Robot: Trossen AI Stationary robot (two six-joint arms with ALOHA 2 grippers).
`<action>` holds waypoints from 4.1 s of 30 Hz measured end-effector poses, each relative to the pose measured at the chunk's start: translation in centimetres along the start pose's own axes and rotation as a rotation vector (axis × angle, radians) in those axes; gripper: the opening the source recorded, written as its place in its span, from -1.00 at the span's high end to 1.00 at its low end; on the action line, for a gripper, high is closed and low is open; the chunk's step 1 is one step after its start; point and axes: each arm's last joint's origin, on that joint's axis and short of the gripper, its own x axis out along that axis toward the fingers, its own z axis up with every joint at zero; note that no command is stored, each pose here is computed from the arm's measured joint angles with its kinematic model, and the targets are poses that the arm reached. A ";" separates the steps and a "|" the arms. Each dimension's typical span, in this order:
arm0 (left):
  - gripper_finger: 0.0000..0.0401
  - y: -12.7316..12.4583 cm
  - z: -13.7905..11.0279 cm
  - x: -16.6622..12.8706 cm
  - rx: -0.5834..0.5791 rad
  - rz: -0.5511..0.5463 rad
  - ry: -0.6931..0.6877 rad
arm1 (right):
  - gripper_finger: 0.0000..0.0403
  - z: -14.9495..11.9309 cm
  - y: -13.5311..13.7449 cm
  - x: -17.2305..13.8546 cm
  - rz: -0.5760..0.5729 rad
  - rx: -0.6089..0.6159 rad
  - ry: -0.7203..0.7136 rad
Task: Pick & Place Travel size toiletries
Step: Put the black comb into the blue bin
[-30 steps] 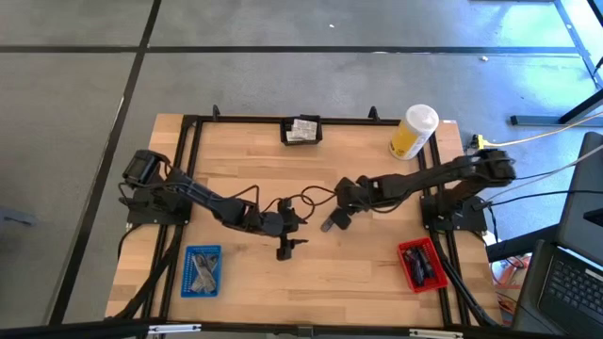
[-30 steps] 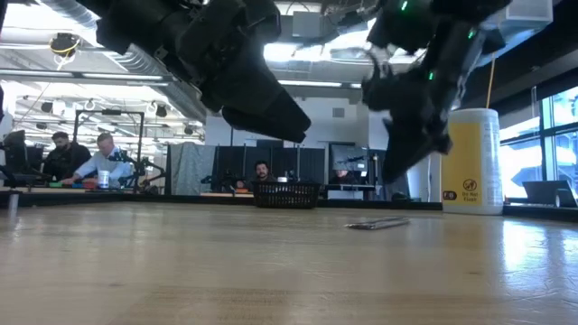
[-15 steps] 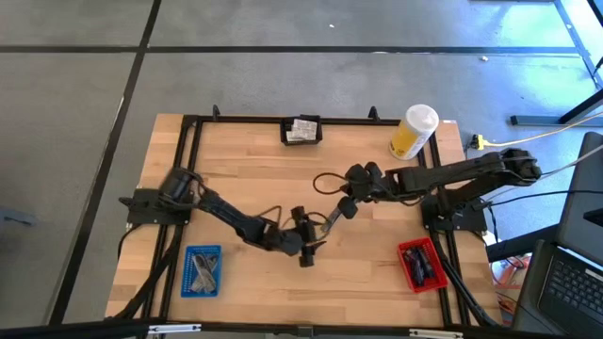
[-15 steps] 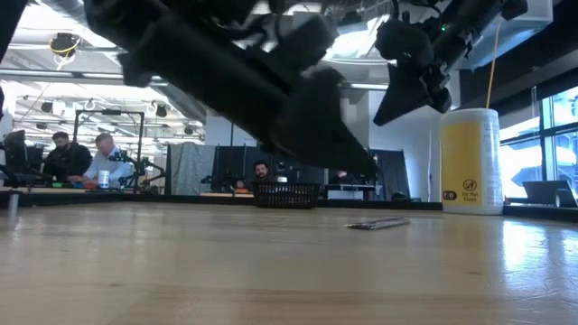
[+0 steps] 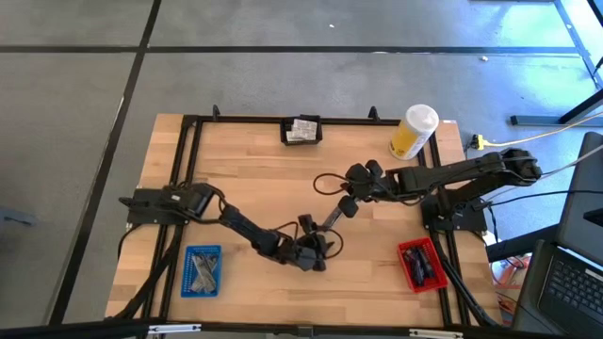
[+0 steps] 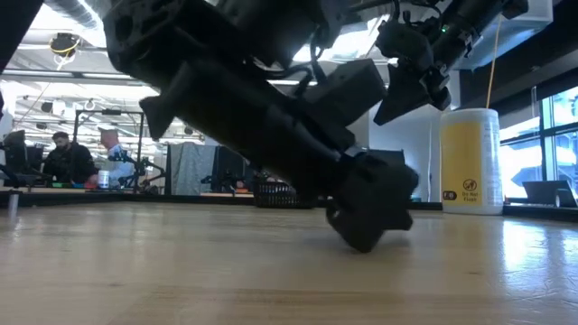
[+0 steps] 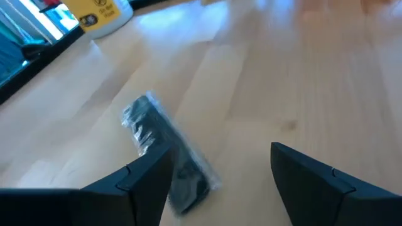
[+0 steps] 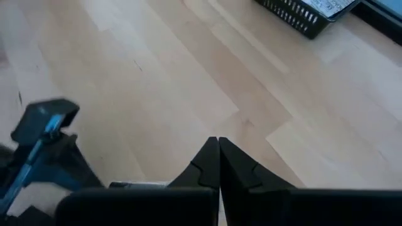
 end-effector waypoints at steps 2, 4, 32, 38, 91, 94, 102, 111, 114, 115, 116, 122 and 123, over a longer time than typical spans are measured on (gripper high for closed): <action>-0.24 -0.3 -0.3 0.4 -0.006 0.002 0.001 | 1.00 0.0 0.0 0.0 -0.002 -0.004 -0.002; -0.21 -0.5 -0.4 0.6 -0.015 0.007 0.000 | 1.00 0.0 0.0 0.0 -0.001 -0.003 -0.002; 0.39 1.8 -1.8 2.7 -0.190 0.019 0.131 | 1.00 -0.6 1.0 -0.5 0.039 -0.040 0.005; 0.70 1.9 -1.9 2.7 -0.167 0.040 0.134 | 1.00 -0.8 1.3 -0.7 0.051 -0.053 0.007; 0.99 6.5 4.5 -6.8 -0.006 -0.180 0.468 | 0.92 -7.2 7.9 -1.3 0.294 -0.417 0.082; 0.98 6.5 4.4 -6.8 0.072 -0.196 0.472 | 0.87 -8.1 8.2 -0.2 0.266 -0.442 0.119; 0.72 6.5 4.3 -6.7 0.085 -0.311 0.506 | 0.73 -8.5 8.8 0.9 0.269 -0.411 0.115; 0.27 7.1 3.7 -6.1 0.109 -0.312 0.559 | 0.60 -8.4 8.8 0.9 0.245 -0.407 0.089; 0.23 7.2 3.8 -5.8 0.080 -0.374 0.570 | 0.58 -8.3 8.8 0.9 0.235 -0.407 0.073; 0.23 7.2 3.7 -5.7 0.077 -0.382 0.580 | 0.57 -8.3 8.8 1.0 0.235 -0.407 0.073; 0.24 7.3 3.6 -5.6 0.079 -0.381 0.588 | 0.57 -8.3 8.8 1.0 0.235 -0.406 0.072; 0.26 8.1 3.5 -5.1 0.077 -0.364 0.600 | 0.61 -8.3 8.8 0.9 0.238 -0.405 0.070; 0.26 8.2 3.5 -4.9 0.075 -0.359 0.604 | 0.62 -8.3 8.9 0.9 0.238 -0.405 0.070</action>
